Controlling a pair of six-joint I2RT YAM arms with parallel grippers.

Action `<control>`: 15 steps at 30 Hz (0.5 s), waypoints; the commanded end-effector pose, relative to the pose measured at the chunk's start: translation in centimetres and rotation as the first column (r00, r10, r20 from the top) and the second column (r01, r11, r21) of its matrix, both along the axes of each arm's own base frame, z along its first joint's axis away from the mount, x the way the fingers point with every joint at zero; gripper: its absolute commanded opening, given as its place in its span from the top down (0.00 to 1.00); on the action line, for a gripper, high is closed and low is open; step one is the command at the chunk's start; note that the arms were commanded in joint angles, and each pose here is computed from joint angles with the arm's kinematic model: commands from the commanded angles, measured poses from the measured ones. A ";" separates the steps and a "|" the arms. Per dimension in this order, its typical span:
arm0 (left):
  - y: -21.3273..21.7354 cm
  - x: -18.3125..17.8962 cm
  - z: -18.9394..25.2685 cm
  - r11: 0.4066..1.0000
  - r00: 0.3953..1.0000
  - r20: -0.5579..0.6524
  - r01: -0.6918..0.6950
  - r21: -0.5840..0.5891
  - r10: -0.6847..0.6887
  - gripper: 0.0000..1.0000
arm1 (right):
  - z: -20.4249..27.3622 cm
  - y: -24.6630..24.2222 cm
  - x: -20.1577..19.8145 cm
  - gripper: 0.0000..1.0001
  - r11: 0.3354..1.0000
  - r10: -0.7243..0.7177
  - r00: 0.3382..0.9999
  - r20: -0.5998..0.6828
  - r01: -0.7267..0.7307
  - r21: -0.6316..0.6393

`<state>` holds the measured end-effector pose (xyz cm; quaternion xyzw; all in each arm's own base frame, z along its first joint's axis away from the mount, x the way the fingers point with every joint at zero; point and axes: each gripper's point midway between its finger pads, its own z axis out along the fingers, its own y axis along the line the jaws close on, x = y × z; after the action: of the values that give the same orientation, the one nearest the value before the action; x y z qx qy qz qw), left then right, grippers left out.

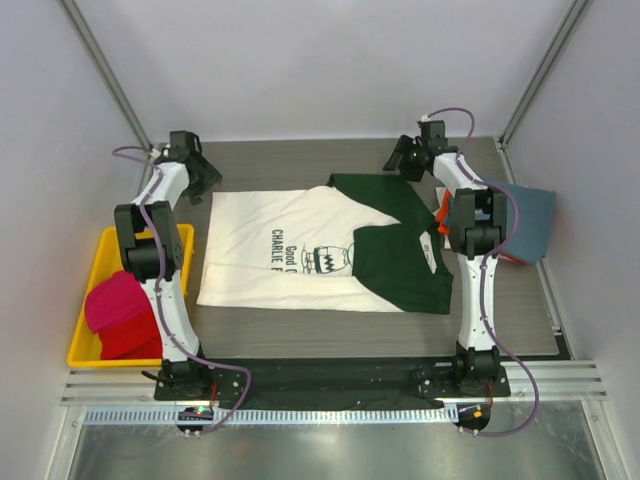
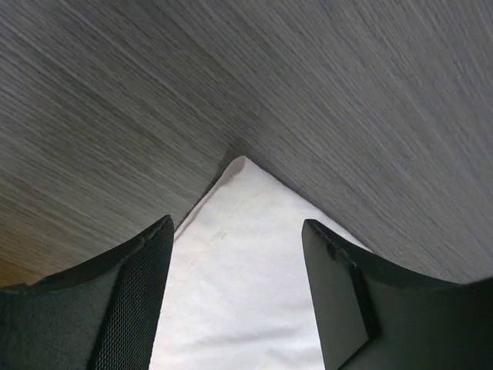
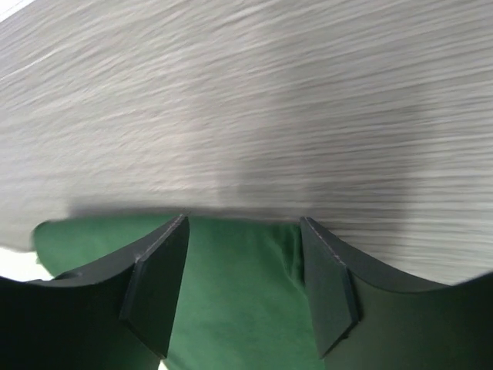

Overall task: Fold and stack the t-shirts
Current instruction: Fold the tshirt

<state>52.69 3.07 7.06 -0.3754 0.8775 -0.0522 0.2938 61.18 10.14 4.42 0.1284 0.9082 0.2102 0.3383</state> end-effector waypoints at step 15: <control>-0.5 1.4 -2.0 0.997 0.992 0.125 0.025 -0.074 -0.016 0.35 | 0.7 -0.5 -2.1 0.66 0.999 0.034 0.995 -0.090 -0.035 -0.002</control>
<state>53.46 2.39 4.39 -0.3915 0.8588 -0.1093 0.3119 58.74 10.54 3.54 0.1218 0.9249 0.2262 0.2804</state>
